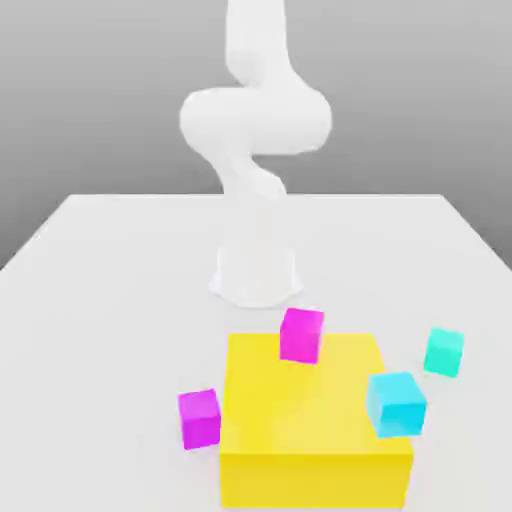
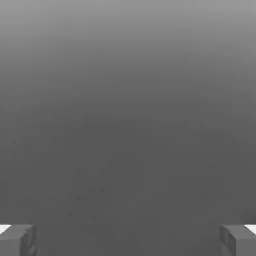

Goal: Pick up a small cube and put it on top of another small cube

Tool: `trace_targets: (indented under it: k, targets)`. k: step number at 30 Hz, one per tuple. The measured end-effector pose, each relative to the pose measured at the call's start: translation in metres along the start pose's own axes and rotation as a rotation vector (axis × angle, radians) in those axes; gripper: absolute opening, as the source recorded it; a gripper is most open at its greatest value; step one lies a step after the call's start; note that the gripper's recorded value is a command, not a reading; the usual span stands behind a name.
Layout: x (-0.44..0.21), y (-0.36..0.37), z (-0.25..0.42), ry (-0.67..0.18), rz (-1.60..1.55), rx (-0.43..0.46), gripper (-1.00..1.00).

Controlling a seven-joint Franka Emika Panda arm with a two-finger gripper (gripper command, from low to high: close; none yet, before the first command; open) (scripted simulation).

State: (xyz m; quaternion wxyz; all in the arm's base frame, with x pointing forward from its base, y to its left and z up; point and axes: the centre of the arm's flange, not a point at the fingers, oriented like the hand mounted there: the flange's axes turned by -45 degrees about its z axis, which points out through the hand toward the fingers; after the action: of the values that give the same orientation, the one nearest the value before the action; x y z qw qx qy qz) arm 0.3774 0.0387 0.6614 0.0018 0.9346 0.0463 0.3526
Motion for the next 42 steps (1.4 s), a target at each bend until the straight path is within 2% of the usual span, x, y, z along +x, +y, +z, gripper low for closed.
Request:
trace_targets:
  k: [5,10,15,20,27,28,35,42]
  targets:
    - [-0.048,-0.094,0.118,-0.173,-0.246,0.085,0.0]
    - [-0.135,-0.18,0.2,-0.327,-0.491,0.18,0.0]
    - [-0.25,-0.248,0.247,-0.471,-0.738,0.285,0.0]
    - [-0.378,-0.29,0.258,-0.604,-0.991,0.404,0.0]
    - [-0.429,-0.293,0.301,-0.627,-1.011,0.421,0.0]
    - [-0.435,-0.292,0.306,-0.628,-1.012,0.42,-1.0]
    - [-0.436,-0.292,0.307,-0.628,-1.013,0.419,-1.0]
    - [-0.4,-0.29,0.266,-0.627,-1.013,0.417,-1.0]
